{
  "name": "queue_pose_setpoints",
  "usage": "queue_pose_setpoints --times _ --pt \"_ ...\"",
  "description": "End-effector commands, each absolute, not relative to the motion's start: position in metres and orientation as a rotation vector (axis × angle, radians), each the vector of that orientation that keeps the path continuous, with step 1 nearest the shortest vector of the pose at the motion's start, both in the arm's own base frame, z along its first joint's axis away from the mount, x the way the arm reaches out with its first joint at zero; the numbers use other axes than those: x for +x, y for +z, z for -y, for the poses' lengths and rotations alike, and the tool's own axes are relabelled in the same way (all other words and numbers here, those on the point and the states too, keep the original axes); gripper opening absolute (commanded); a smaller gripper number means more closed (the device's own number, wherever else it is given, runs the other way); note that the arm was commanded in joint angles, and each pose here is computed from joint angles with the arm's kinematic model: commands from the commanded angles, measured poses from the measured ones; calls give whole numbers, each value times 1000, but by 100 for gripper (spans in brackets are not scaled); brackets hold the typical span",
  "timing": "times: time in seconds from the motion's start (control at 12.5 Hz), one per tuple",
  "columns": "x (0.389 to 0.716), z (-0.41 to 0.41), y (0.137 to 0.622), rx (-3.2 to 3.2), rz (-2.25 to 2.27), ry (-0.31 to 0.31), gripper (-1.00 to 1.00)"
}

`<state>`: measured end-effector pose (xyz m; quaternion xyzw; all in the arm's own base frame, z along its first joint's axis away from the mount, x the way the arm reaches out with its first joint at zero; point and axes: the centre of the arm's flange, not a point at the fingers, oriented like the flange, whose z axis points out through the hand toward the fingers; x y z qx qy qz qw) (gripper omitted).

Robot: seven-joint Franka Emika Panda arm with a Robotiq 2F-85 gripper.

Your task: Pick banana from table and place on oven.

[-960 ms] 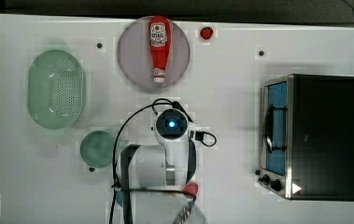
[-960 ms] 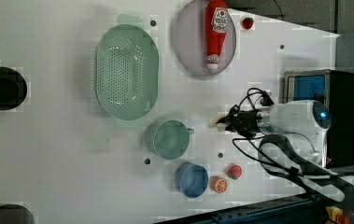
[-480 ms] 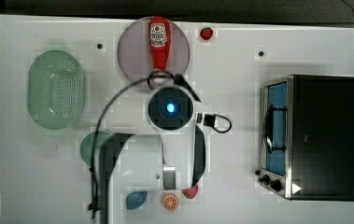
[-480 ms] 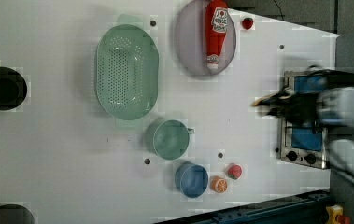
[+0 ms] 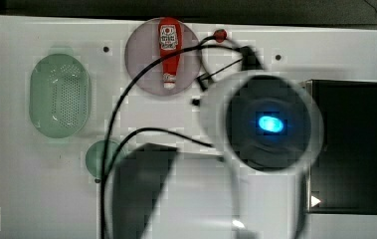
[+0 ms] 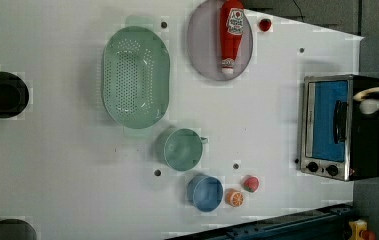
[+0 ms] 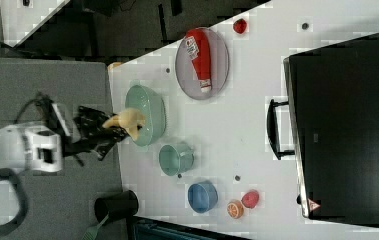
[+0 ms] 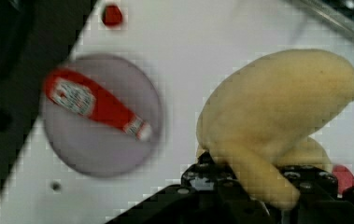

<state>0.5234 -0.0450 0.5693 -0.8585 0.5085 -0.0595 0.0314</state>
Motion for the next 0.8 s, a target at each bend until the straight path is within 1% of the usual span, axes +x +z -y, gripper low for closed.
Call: queue_pose_setpoints --times 0.08,0.32,0.48,0.56,0.64,0.8 --pt "519 124 541 -2617 -1684 -85 -61" --pt "501 203 525 -2653 -1655 -52 -61" --pt "487 253 507 -2752 -1573 -23 -61" --pt "483 278 497 -2805 -1522 -19 -61" --pt "480 300 488 -2856 -1471 -28 -61" --pt "480 335 469 -2959 -1358 -74 -61"
